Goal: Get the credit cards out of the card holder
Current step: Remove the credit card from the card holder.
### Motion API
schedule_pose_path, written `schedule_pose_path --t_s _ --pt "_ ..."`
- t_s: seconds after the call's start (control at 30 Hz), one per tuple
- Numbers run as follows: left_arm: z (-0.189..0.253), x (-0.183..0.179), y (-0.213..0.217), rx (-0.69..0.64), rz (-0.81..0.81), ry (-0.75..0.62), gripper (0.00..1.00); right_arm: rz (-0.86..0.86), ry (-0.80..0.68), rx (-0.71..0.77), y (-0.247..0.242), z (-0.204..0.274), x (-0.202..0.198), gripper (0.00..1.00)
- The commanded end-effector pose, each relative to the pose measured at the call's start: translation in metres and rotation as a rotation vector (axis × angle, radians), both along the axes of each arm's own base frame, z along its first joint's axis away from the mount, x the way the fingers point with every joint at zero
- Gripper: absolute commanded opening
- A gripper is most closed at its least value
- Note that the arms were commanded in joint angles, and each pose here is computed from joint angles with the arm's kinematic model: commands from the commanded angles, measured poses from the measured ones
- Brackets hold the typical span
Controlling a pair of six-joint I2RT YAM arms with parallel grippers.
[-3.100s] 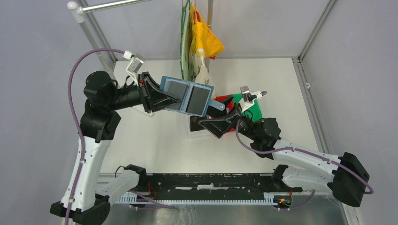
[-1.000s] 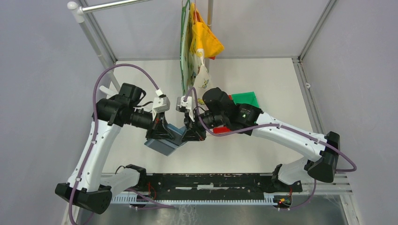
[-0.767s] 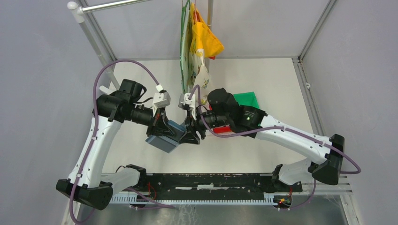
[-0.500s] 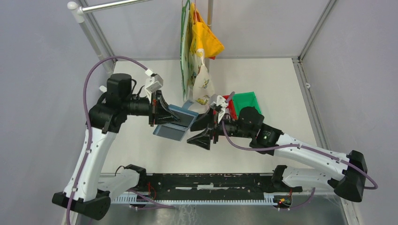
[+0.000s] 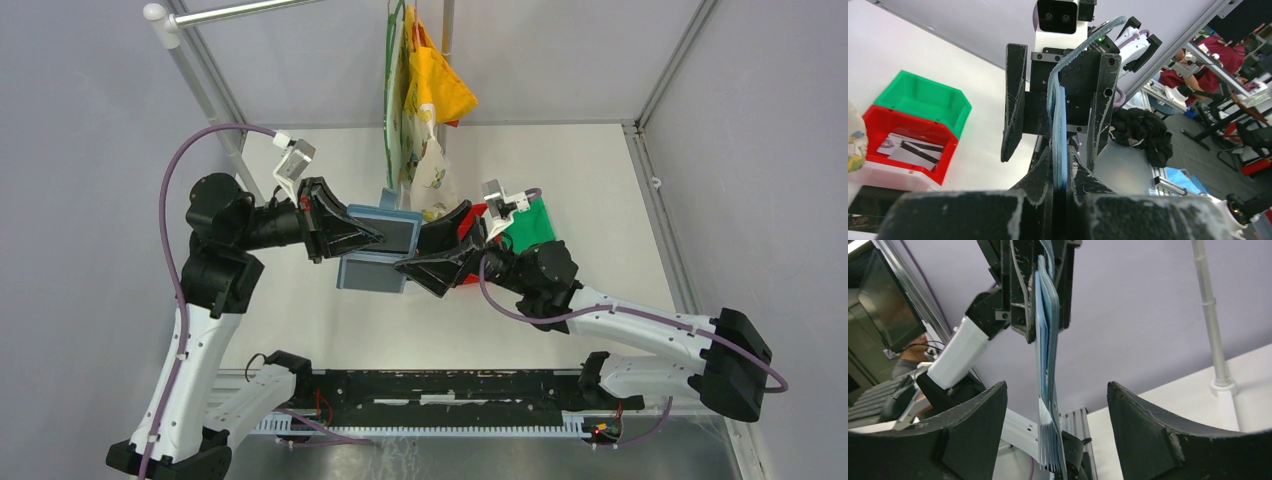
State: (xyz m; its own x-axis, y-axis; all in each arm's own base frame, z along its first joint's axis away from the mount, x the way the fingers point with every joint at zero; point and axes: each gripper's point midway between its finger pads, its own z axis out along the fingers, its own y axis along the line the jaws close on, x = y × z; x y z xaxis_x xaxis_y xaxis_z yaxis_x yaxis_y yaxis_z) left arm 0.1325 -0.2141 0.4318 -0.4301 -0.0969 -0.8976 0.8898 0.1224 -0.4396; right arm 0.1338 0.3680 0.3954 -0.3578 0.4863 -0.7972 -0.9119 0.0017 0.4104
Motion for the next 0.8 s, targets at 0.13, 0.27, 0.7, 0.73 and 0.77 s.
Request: schedule_pose_path --t_s 0.13,0.27,0.7,0.73,0.77 --pt "0.014 -0.008 0.000 -0.050 -0.004 0.012 0.02 0.128 -0.011 0.154 0.001 0.042 -0.017 0.50" --pt "0.004 -0.007 0.002 -0.010 0.015 -0.007 0.04 0.141 0.002 0.068 0.005 0.029 -0.017 0.09" --pt "-0.048 -0.017 0.007 0.167 -0.120 -0.079 0.47 0.238 -0.124 -0.498 0.012 -0.033 -0.026 0.00" --pt "-0.051 -0.018 0.008 0.175 -0.134 -0.111 0.45 0.249 -0.117 -0.539 0.012 -0.039 -0.026 0.00" --pt "-0.054 -0.020 0.008 0.181 -0.148 -0.119 0.43 0.257 -0.125 -0.565 0.012 -0.039 -0.026 0.00"
